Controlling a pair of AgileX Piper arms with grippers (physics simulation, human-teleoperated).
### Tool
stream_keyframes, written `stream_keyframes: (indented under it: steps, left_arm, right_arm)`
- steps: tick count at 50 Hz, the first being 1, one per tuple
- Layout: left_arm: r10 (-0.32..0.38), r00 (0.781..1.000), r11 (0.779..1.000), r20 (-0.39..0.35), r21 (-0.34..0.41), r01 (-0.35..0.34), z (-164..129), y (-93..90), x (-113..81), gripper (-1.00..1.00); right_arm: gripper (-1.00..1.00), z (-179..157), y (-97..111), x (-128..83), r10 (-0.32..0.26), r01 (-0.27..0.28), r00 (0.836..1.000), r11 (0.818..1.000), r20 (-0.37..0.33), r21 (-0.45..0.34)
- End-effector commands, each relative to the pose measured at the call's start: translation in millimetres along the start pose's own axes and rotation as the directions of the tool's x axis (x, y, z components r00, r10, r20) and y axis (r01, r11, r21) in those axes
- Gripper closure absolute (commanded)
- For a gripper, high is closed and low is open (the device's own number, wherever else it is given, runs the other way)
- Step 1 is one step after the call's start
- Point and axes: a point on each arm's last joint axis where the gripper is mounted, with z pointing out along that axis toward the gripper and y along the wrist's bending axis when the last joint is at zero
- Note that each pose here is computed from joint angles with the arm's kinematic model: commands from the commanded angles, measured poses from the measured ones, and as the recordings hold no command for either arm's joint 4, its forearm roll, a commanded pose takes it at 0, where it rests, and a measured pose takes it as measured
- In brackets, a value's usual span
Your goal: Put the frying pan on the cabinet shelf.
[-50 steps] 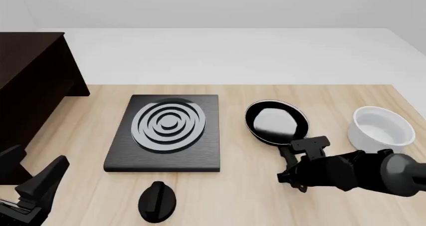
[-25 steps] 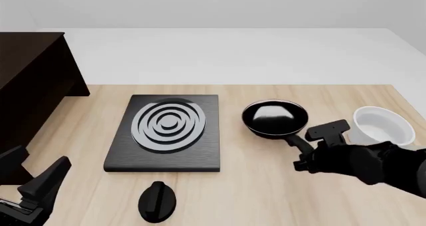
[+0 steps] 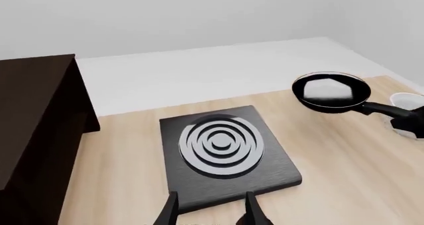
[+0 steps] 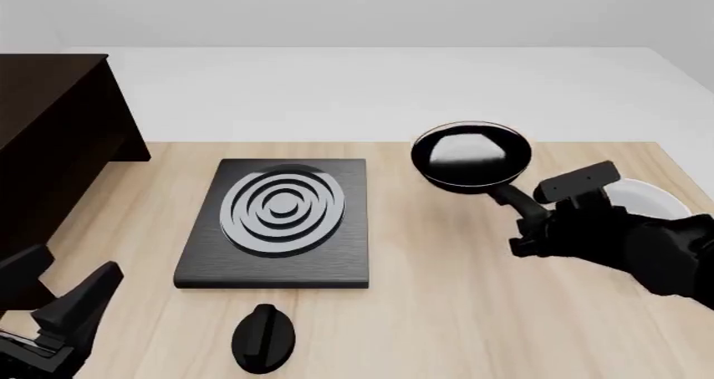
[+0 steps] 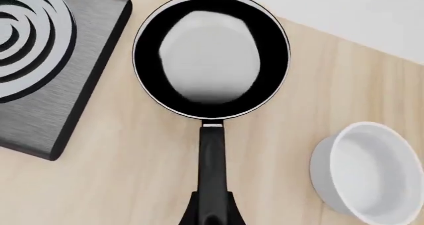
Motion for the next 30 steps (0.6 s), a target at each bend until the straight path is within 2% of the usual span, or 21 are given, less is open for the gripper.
stream_keyframes:
  steps: [1, 8, 11, 14, 17, 20, 23, 25, 26, 28, 29, 30]
  left_arm:
    - [-0.105, 0.994, 0.994, -0.032, -0.013, 0.104, 9.6, 0.6, -2.1, -1.00]
    - [-0.101, 0.994, 0.995, -0.029, -0.006, 0.101, 15.9, 0.1, -11.1, -1.00]
    - [-0.128, 0.992, 0.992, -0.013, 0.002, 0.128, 17.7, -0.6, -18.9, -1.00]
    - [-0.214, 0.977, 0.976, -0.017, -0.044, 0.213, 28.7, 3.3, -22.2, -1.00]
    - [-0.233, 0.971, 0.973, -0.048, -0.015, 0.232, 39.2, 0.0, -24.5, -1.00]
    - [-0.244, 0.969, 0.969, -0.039, 0.020, 0.245, 42.2, -3.6, -35.4, -1.00]
    - [-0.283, 0.958, 0.958, -0.039, 0.039, 0.285, 47.7, -6.0, -43.6, -1.00]
    - [-0.314, 0.948, 0.949, -0.041, 0.021, 0.315, 54.1, -4.6, -47.6, -1.00]
    - [-0.340, 0.939, 0.940, -0.047, 0.008, 0.341, 58.8, -3.6, -48.2, -1.00]
    - [-0.388, 0.920, 0.921, -0.047, 0.000, 0.388, 64.0, -3.0, -49.8, -1.00]
    - [-0.447, 0.892, 0.894, -0.058, -0.005, 0.448, 69.0, -3.6, -47.8, -1.00]
    - [-0.458, 0.887, 0.888, -0.053, 0.011, 0.459, 68.6, -5.2, -50.3, -1.00]
  right_arm:
    - [1.00, -32.2, 0.5, -35.3, -0.014, 0.013, 0.990, 1.000, 0.140, 0.003]
    - [1.00, -48.2, 8.8, -57.0, -0.048, 0.054, 0.979, 0.998, 0.200, -0.021]
    - [1.00, -53.5, 9.8, -65.0, -0.077, 0.084, 0.971, 0.996, 0.224, -0.018]
    - [1.00, -58.8, 13.1, -74.4, -0.088, 0.098, 0.964, 0.995, 0.251, -0.027]
    - [1.00, -64.9, 14.7, -81.8, -0.104, 0.116, 0.955, 0.993, 0.279, -0.026]
    - [1.00, -76.2, 17.5, -93.4, -0.107, 0.124, 0.940, 0.992, 0.325, -0.031]
    - [1.00, -78.5, 21.0, -100.5, -0.116, 0.137, 0.936, 0.990, 0.333, -0.041]
    - [1.00, -79.9, 25.3, -103.2, -0.133, 0.159, 0.929, 0.986, 0.345, -0.048]
    - [1.00, -83.4, 27.2, -105.9, -0.137, 0.166, 0.921, 0.985, 0.364, -0.050]
    - [1.00, -85.4, 31.9, -111.5, -0.135, 0.171, 0.918, 0.983, 0.372, -0.067]
    - [1.00, -88.0, 35.4, -113.2, -0.143, 0.185, 0.911, 0.980, 0.386, -0.073]
    - [1.00, -92.4, 38.8, -116.4, -0.141, 0.189, 0.904, 0.978, 0.405, -0.083]
